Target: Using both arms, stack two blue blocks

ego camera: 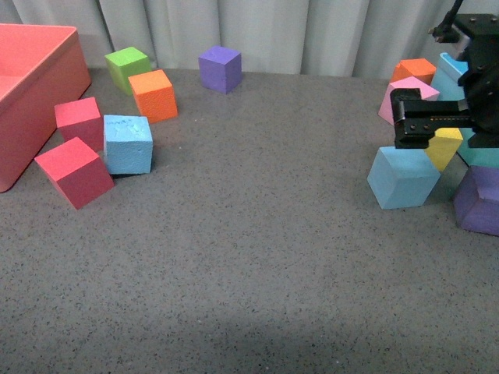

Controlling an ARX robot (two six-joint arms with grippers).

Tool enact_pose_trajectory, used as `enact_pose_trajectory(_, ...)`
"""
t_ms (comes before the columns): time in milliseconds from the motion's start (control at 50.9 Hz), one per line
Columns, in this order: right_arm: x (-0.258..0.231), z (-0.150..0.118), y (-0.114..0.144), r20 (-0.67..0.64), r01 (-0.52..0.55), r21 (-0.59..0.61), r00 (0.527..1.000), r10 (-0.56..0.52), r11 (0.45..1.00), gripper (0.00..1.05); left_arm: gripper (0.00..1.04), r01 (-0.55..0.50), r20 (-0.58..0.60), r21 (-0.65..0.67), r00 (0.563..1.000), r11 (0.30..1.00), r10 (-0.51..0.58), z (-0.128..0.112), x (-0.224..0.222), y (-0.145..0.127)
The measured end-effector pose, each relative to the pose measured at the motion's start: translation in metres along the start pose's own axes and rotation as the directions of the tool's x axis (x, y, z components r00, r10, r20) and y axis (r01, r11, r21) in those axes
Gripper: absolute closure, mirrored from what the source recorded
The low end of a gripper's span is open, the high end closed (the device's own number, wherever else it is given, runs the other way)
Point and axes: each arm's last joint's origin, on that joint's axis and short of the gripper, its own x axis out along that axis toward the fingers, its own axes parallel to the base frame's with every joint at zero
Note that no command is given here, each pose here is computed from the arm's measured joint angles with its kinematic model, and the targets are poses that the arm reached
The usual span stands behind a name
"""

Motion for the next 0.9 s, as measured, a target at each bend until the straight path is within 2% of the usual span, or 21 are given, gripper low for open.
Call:
enact_pose_trajectory(236,0.033,0.005,0.006,-0.108,0.027,-0.027,0.994,-0.03,0.999,0.1,0.07,0.0,0.0,0.0,1.0,1.0,0.0,0.0,0.0,0.0)
enact_pose_trajectory(590,0.065,0.005,0.011,-0.183,0.023,-0.039,0.983,-0.03,0.999,0.1,0.07,0.0,0.0,0.0,1.0,1.0,0.0,0.0,0.0,0.0)
enact_pose_trajectory(786,0.072,0.008,0.01,-0.214,0.048,-0.056,0.975,-0.059,0.997,0.33,0.07,0.0,0.0,0.0,1.0,1.0,0.0,0.0,0.0,0.0)
enact_pose_trajectory(904,0.07,0.01,0.01,-0.223,0.049,-0.055,0.973,-0.06,0.997,0.5,0.07,0.0,0.0,0.0,1.0,1.0,0.0,0.0,0.0,0.0)
